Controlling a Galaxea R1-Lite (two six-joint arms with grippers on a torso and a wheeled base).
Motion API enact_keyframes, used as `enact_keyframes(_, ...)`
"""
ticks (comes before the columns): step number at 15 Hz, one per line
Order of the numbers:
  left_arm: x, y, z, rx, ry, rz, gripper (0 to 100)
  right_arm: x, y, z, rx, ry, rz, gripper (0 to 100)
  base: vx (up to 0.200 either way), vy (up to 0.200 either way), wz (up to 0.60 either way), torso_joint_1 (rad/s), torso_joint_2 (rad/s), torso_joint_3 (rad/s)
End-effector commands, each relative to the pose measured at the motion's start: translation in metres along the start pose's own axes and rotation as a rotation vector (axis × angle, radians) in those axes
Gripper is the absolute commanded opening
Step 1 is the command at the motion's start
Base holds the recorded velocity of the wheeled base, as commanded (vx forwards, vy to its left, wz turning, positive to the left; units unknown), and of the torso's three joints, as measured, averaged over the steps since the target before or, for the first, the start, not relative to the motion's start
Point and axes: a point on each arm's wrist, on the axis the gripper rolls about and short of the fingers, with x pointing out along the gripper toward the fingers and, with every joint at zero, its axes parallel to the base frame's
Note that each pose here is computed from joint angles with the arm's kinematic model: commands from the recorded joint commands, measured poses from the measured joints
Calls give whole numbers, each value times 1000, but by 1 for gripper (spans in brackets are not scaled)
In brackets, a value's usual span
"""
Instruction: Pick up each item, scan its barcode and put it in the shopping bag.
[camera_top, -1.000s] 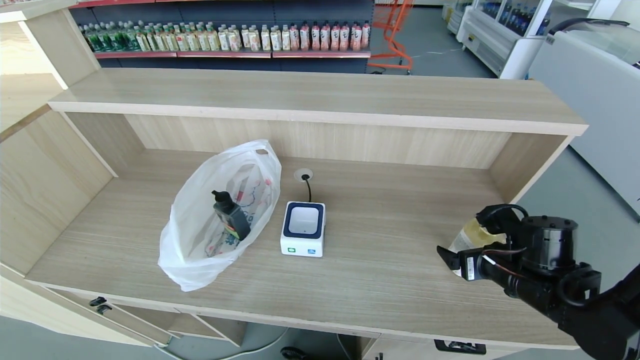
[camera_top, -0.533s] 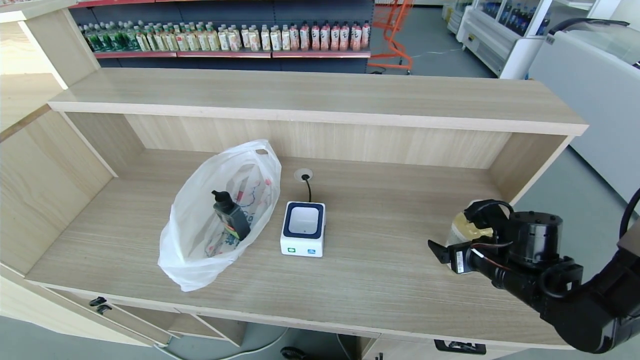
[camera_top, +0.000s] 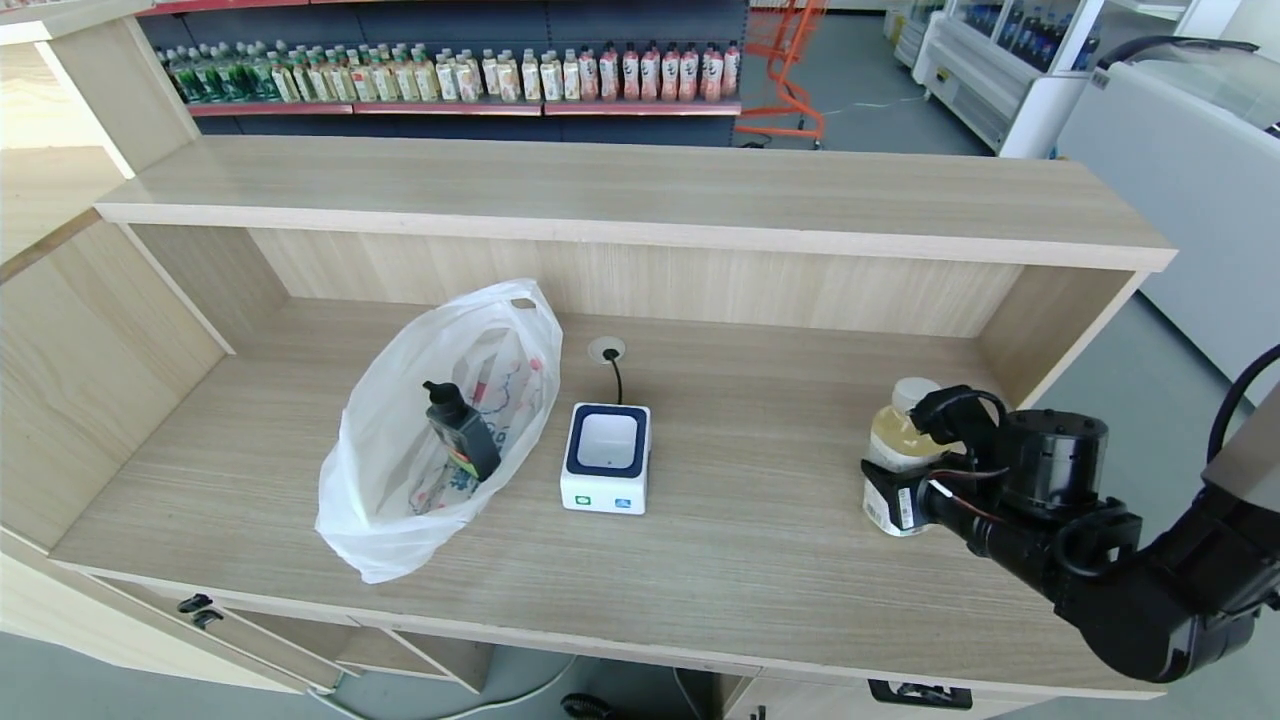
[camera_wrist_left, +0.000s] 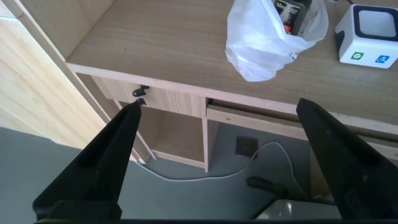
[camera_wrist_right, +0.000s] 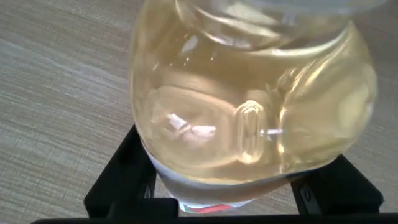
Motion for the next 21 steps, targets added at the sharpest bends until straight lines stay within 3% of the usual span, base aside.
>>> enact_keyframes(1,0,0,0,0,0,1,100,1,1,1,-4,-10,22,0,0,0,0,0,0,0)
enact_keyframes(4,0,0,0,0,0,1,100,-1,1,4,5,-29,46,0,0,0,0,0,0,0)
enact_keyframes(6,0,0,0,0,0,1,100,-18,-6,37,69,-149,140,0,0,0,0,0,0,0)
enact_keyframes(7,0,0,0,0,0,1,100,-32,-12,69,80,-243,264,0,0,0,0,0,0,0)
enact_keyframes(8,0,0,0,0,0,1,100,-39,-13,79,100,-269,330,0,0,0,0,0,0,0)
enact_keyframes(10,0,0,0,0,0,1,100,-63,-12,112,170,-337,582,0,0,0,0,0,0,0)
enact_keyframes(14,0,0,0,0,0,1,100,-97,22,131,281,-300,785,0,0,0,0,0,0,0)
enact_keyframes(16,0,0,0,0,0,1,100,-116,44,130,316,-231,896,0,0,0,0,0,0,0)
enact_keyframes(21,0,0,0,0,0,1,100,-136,63,130,305,-165,995,0,0,0,0,0,0,0)
